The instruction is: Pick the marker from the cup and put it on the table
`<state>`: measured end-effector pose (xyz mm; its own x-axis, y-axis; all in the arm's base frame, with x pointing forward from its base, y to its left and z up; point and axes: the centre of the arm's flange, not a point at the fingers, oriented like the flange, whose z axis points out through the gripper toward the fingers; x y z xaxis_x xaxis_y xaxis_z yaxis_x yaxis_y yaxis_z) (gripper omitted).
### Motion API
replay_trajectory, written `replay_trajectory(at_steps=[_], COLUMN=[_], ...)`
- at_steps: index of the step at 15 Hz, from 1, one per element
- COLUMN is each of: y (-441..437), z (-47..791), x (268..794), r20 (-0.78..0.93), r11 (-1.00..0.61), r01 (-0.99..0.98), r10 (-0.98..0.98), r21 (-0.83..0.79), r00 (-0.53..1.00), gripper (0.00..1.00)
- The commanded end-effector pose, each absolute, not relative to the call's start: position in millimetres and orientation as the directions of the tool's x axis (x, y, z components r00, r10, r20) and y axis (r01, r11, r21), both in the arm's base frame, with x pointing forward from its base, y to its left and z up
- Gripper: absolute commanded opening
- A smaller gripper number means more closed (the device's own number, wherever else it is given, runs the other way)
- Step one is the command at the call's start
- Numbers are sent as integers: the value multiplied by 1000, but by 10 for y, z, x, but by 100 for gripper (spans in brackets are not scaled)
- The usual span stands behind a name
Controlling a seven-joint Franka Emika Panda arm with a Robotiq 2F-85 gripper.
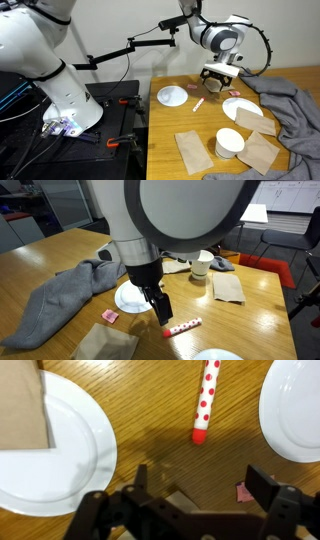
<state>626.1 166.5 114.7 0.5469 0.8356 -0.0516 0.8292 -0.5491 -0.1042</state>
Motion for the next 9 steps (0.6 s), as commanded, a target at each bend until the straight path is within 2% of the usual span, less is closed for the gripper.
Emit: replay_trajectory(at_steps=[1,9], y=[1650,1650], z=[1647,2512], x=[6101,5839], r20=[-41,27], r11=[-549,-527], r01=[835,848], r10=[835,850], r21=[-31,52], r00=[548,526], gripper=[100,100])
